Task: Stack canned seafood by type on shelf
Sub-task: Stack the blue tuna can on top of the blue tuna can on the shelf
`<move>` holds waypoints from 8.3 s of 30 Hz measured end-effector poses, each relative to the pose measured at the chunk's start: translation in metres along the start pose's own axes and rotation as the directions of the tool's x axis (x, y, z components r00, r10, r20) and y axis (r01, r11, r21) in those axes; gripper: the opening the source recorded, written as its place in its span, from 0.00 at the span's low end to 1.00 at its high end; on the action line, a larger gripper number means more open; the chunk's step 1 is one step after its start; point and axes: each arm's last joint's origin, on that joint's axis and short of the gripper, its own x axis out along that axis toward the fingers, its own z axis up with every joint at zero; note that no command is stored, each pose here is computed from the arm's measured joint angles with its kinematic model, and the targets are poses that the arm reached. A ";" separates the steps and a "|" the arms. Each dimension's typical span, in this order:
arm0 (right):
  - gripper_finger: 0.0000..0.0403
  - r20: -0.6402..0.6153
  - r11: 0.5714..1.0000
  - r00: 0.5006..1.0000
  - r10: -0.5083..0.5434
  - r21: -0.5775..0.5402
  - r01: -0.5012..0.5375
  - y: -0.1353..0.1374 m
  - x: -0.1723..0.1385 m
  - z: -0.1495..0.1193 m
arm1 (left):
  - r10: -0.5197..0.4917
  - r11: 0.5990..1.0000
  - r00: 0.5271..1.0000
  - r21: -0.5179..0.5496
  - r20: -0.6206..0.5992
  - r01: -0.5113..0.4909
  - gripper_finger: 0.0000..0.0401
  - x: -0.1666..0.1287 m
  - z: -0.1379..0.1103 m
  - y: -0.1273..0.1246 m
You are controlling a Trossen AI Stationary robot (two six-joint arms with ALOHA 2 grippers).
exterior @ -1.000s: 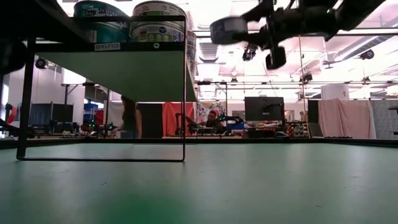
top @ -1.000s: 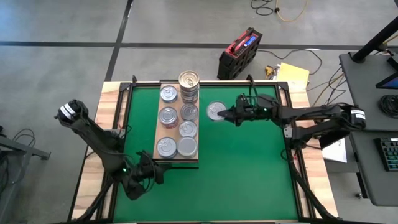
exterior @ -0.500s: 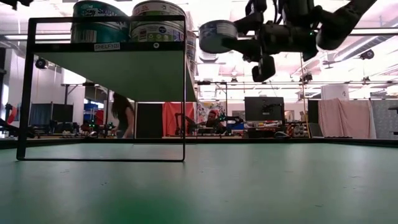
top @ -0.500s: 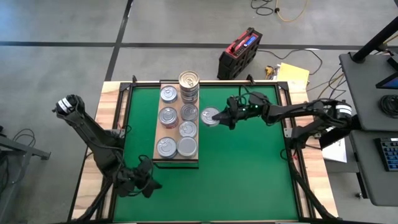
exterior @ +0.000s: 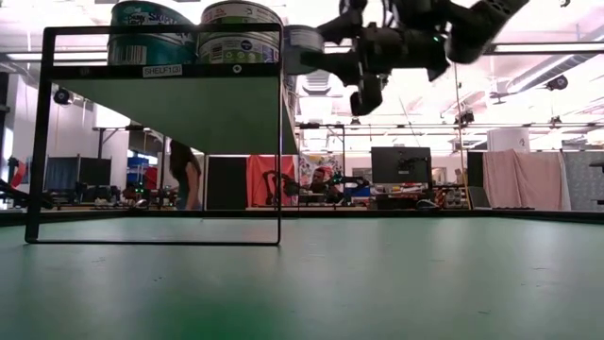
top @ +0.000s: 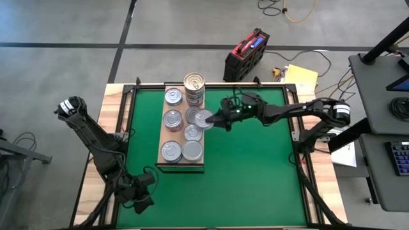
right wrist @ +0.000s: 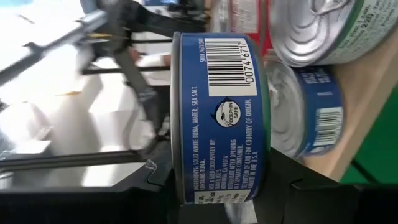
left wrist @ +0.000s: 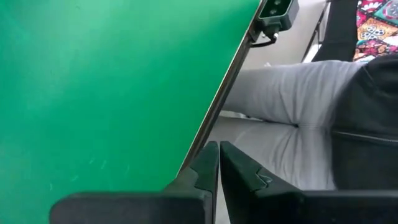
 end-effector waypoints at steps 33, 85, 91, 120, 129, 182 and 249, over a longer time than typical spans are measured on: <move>0.32 -0.075 0.933 0.933 -0.351 -0.116 0.342 0.023 0.036 -0.007 | 0.109 0.990 0.988 0.076 0.110 -0.117 0.00 -0.001 0.003 0.011; 0.38 -0.114 0.945 0.945 -0.308 -0.153 0.290 0.024 0.064 -0.004 | 0.109 0.989 0.977 0.075 0.185 -0.125 0.00 -0.001 0.005 0.011; 0.38 -0.111 0.947 0.949 -0.294 -0.171 0.273 0.031 0.065 -0.003 | 0.109 0.989 0.973 0.075 0.202 -0.126 0.00 -0.001 0.006 0.011; 0.58 -0.133 0.923 0.924 -0.359 -0.198 0.330 0.049 0.065 -0.007 | 0.141 0.983 0.961 0.079 0.236 -0.163 0.00 -0.001 0.007 0.014; 0.58 -0.125 0.899 0.903 -0.411 -0.222 0.378 0.043 0.063 -0.008 | 0.143 0.983 0.961 0.079 0.236 -0.165 0.00 -0.001 0.007 0.014; 0.62 -0.034 0.824 0.876 -0.481 -0.358 0.439 0.037 0.067 -0.019 | 0.157 0.977 0.960 0.106 0.234 -0.186 0.00 -0.002 0.007 0.016; 0.03 0.142 0.626 0.870 -0.471 -0.641 0.444 0.079 0.027 -0.023 | 0.127 0.936 0.897 0.250 0.423 -0.250 0.00 -0.137 0.031 -0.091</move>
